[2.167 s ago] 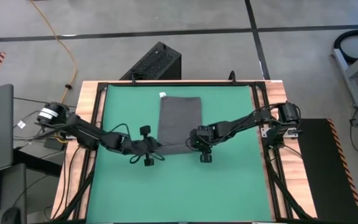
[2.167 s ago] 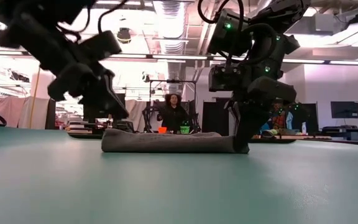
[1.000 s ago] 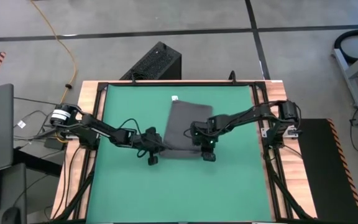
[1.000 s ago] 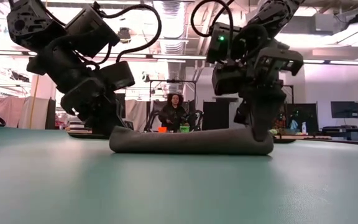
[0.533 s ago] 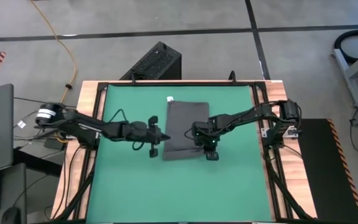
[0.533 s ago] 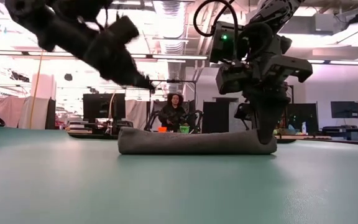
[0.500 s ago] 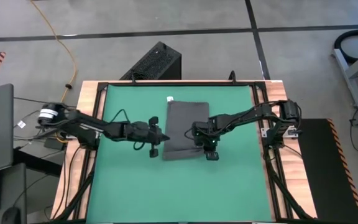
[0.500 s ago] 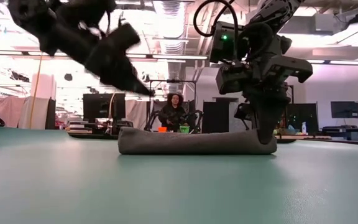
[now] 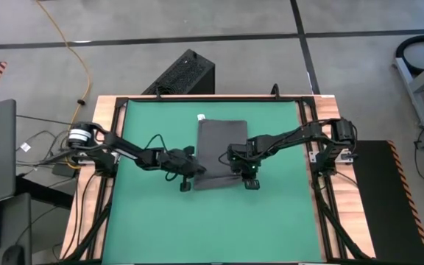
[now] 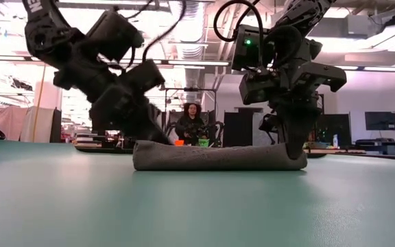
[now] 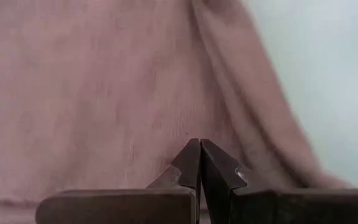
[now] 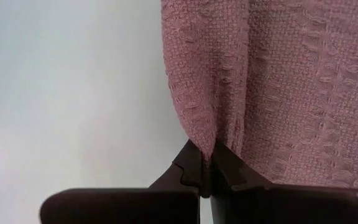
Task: Roll towel
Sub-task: Roll the microfiber towel
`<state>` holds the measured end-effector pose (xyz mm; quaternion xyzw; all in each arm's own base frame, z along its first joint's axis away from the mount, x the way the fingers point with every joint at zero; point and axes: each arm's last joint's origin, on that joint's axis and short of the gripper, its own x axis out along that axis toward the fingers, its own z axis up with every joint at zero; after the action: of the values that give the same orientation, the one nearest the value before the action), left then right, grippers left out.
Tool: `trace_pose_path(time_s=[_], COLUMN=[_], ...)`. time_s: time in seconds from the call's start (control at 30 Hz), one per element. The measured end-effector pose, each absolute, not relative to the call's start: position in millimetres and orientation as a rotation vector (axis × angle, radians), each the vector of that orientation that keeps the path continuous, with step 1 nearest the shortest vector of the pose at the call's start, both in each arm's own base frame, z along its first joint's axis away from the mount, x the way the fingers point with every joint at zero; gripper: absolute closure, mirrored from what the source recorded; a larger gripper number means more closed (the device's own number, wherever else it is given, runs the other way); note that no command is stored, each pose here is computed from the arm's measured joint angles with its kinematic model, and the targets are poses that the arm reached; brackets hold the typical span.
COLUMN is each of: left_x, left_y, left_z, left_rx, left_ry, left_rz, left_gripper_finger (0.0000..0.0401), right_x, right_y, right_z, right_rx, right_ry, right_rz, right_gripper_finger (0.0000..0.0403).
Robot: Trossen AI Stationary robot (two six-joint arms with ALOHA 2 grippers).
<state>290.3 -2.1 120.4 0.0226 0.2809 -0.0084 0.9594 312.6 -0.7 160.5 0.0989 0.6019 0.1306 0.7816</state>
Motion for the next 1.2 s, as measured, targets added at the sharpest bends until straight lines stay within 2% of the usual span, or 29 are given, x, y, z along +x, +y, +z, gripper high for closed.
trace_pose_path(time_s=[0.63,1.0,1.2], left_x=[288,279,279], left_y=[0,-1,-1], left_z=[108,100,100], left_rx=[-0.011,-0.113,-0.128], left_ry=[0.658,0.713,0.715], left_rz=[-0.044,-0.028,-0.015], left_gripper_finger=[0.0401,0.0401,0.0401], right_x=[312,301,300], right_y=[1,-14,-19], right_z=[163,192,182], right_rx=[0.271,0.343,0.429], right_ry=[1.29,1.214,1.26], right_rz=[0.348,0.343,0.379], right_gripper_finger=[0.0382,0.0382,0.0382])
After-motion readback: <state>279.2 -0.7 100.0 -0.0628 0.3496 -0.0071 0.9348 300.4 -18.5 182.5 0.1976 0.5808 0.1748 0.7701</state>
